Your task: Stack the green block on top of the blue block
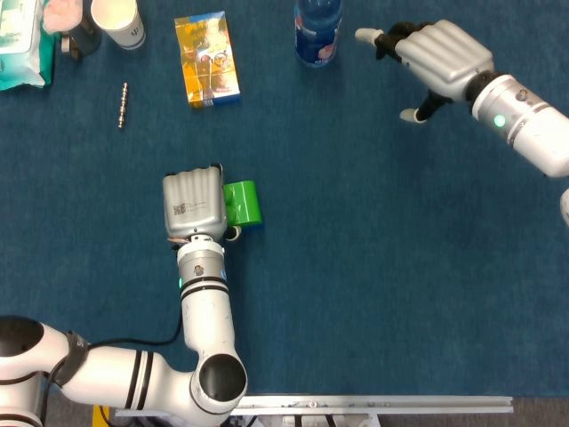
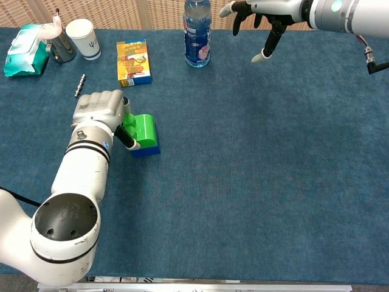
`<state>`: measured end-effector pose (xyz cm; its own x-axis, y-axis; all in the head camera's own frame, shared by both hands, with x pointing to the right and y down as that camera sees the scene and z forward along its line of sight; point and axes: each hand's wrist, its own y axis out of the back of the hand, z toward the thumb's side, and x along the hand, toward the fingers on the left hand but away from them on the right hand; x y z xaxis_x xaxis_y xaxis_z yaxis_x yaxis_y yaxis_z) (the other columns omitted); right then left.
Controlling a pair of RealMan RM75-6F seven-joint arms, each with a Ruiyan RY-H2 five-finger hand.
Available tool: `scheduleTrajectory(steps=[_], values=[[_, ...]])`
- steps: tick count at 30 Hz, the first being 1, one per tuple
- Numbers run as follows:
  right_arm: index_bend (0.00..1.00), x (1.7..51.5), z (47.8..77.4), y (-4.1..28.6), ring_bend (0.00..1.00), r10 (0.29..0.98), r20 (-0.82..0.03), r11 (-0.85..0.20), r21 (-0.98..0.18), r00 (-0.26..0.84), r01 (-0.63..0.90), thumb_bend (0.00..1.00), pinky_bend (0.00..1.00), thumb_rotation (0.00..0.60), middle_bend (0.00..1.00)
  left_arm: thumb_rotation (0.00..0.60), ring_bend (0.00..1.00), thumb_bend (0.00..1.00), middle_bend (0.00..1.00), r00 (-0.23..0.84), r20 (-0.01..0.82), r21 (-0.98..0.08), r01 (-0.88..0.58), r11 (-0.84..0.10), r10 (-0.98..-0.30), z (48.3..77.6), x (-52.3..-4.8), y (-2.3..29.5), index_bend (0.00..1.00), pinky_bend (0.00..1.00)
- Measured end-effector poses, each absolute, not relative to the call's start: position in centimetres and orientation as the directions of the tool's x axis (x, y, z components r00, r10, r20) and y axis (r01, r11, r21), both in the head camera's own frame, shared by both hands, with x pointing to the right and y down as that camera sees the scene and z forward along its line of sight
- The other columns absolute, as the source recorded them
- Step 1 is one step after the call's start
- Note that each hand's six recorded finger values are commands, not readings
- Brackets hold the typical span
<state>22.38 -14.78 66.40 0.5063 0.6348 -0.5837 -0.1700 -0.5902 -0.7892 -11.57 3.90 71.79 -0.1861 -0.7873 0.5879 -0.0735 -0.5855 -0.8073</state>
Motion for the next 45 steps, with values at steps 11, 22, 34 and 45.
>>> scheduleTrajectory(steps=[11, 22, 34, 45], values=[[0.04, 22.5, 66.4, -14.9, 0.14, 0.638, -0.583, -0.59, -0.79, 0.503, -0.168, 0.15, 0.25, 0.6, 0.29, 0.589, 0.43, 0.04, 0.45, -0.178, 0.588, -0.806, -0.058, -0.588, -0.789, 72.0, -11.4, 3.8, 0.46, 0.34], [0.04, 22.7, 66.3, -15.1, 0.14, 0.645, -0.58, -0.588, -0.792, 0.497, -0.161, 0.15, 0.25, 0.6, 0.29, 0.578, 0.35, 0.04, 0.36, -0.156, 0.573, -0.819, -0.088, -0.567, -0.804, 71.3, -11.5, 3.6, 0.2, 0.34], [0.04, 23.2, 65.6, -15.3, 0.14, 0.661, -0.568, -0.58, -0.801, 0.49, -0.147, 0.15, 0.25, 0.6, 0.29, 0.568, 0.22, 0.04, 0.22, -0.123, 0.561, -0.826, -0.147, -0.544, -0.818, 69.8, -12.5, 3.2, 0.05, 0.34], [0.04, 25.9, 64.2, -15.6, 0.14, 0.703, -0.551, -0.569, -0.815, 0.45, -0.11, 0.15, 0.25, 0.6, 0.29, 0.568, 0.23, 0.04, 0.22, -0.096, 0.525, -0.84, -0.223, -0.495, -0.846, 66.7, -15.5, 2.3, 0.06, 0.34]])
